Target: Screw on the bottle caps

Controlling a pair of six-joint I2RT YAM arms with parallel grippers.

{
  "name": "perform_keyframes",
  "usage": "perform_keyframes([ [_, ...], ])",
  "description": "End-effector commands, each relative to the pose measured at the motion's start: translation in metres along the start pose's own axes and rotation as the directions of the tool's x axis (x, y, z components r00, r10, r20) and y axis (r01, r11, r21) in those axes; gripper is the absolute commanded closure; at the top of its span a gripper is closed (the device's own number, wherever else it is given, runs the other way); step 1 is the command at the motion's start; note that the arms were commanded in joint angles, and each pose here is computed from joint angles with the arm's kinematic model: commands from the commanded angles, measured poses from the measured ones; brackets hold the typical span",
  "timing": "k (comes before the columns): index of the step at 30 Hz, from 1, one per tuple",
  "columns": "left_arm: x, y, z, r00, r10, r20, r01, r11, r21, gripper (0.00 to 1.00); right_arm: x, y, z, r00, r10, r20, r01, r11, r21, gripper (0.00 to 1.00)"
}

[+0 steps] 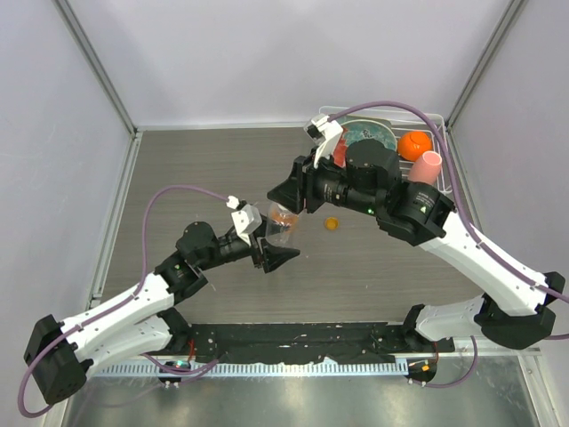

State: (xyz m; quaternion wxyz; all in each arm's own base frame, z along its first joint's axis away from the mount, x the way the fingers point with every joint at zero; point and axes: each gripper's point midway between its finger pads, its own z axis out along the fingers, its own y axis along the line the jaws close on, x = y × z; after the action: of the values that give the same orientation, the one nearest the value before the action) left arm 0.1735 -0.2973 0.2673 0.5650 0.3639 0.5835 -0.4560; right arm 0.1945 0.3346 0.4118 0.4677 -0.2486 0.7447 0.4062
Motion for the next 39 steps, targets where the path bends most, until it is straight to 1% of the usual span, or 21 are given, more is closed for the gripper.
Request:
perform_keyframes([
  [1,-0.087,0.002,-0.004,0.964,0.084,0.253,-0.075,0.996,-0.045,1.0,0.05,0.005,0.003,0.986,0.039,-0.16,-0.04,0.999,-0.005,0.86],
  [2,-0.088,0.002,-0.004,0.963,0.086,0.256,-0.077,0.996,-0.047,1.0,0.049,0.005,0.002,0.987,0.039,-0.158,-0.04,0.999,-0.004,0.83],
  [3,-0.088,0.002,-0.004,0.962,0.087,0.257,-0.077,0.996,-0.048,1.0,0.049,0.005,0.002,0.988,0.037,-0.153,-0.037,0.999,0.002,0.78],
  [6,-0.091,0.003,-0.005,0.961,0.087,0.264,-0.076,0.996,-0.051,1.0,0.045,0.006,-0.003,0.99,0.033,-0.139,-0.034,0.999,0.001,0.69],
  [11,-0.093,0.001,-0.007,0.959,0.084,0.27,-0.075,0.996,-0.043,1.0,0.042,0.007,-0.005,0.992,0.028,-0.127,-0.028,1.0,0.0,0.61],
  [12,-0.092,0.001,-0.007,0.96,0.082,0.268,-0.073,0.996,-0.043,1.0,0.041,0.007,-0.006,0.992,0.029,-0.127,-0.029,1.0,0.002,0.57],
  [15,-0.092,0.0,-0.007,0.96,0.083,0.269,-0.075,0.996,-0.04,1.0,0.038,0.01,-0.006,0.993,0.025,-0.114,-0.027,1.0,-0.011,0.52],
  [18,-0.091,0.0,-0.008,0.96,0.08,0.267,-0.072,0.997,-0.04,1.0,0.035,0.01,-0.007,0.994,0.018,-0.103,-0.02,1.0,-0.015,0.49],
  [23,-0.09,0.0,-0.009,0.96,0.078,0.268,-0.07,0.997,-0.04,1.0,0.034,0.011,-0.007,0.995,0.014,-0.099,-0.016,1.0,-0.017,0.48],
  [29,-0.089,0.002,-0.011,0.96,0.078,0.27,-0.068,0.997,-0.047,1.0,0.027,0.009,-0.009,0.996,-0.004,-0.093,0.005,1.0,0.004,0.39],
  [31,-0.088,0.002,-0.011,0.96,0.077,0.269,-0.066,0.997,-0.05,1.0,0.024,0.005,-0.012,0.996,-0.016,-0.093,0.019,0.999,0.03,0.35],
  [33,-0.089,0.003,-0.012,0.959,0.075,0.273,-0.064,0.997,-0.05,1.0,0.019,0.006,-0.018,0.995,-0.044,-0.095,0.047,0.998,0.03,0.31],
  [34,-0.089,0.001,-0.012,0.959,0.077,0.274,-0.067,0.997,-0.046,1.0,0.014,-0.001,-0.021,0.995,-0.058,-0.079,0.064,0.996,0.066,0.28],
  [35,-0.09,0.001,-0.013,0.958,0.076,0.278,-0.066,0.997,-0.045,1.0,0.005,0.002,-0.027,0.996,-0.07,-0.061,0.074,0.995,0.064,0.22],
  [37,-0.089,0.0,-0.014,0.959,0.072,0.275,-0.063,0.997,-0.039,1.0,0.002,0.004,-0.034,0.992,-0.105,-0.069,0.109,0.993,0.051,0.16],
  [38,-0.089,0.0,-0.015,0.958,0.07,0.277,-0.061,0.997,-0.038,1.0,-0.008,0.007,-0.04,0.992,-0.117,-0.05,0.119,0.992,0.045,0.1],
  [39,-0.089,0.0,-0.015,0.959,0.07,0.276,-0.062,0.997,-0.037,1.0,-0.006,0.006,-0.044,0.988,-0.141,-0.068,0.144,0.988,0.046,0.08],
])
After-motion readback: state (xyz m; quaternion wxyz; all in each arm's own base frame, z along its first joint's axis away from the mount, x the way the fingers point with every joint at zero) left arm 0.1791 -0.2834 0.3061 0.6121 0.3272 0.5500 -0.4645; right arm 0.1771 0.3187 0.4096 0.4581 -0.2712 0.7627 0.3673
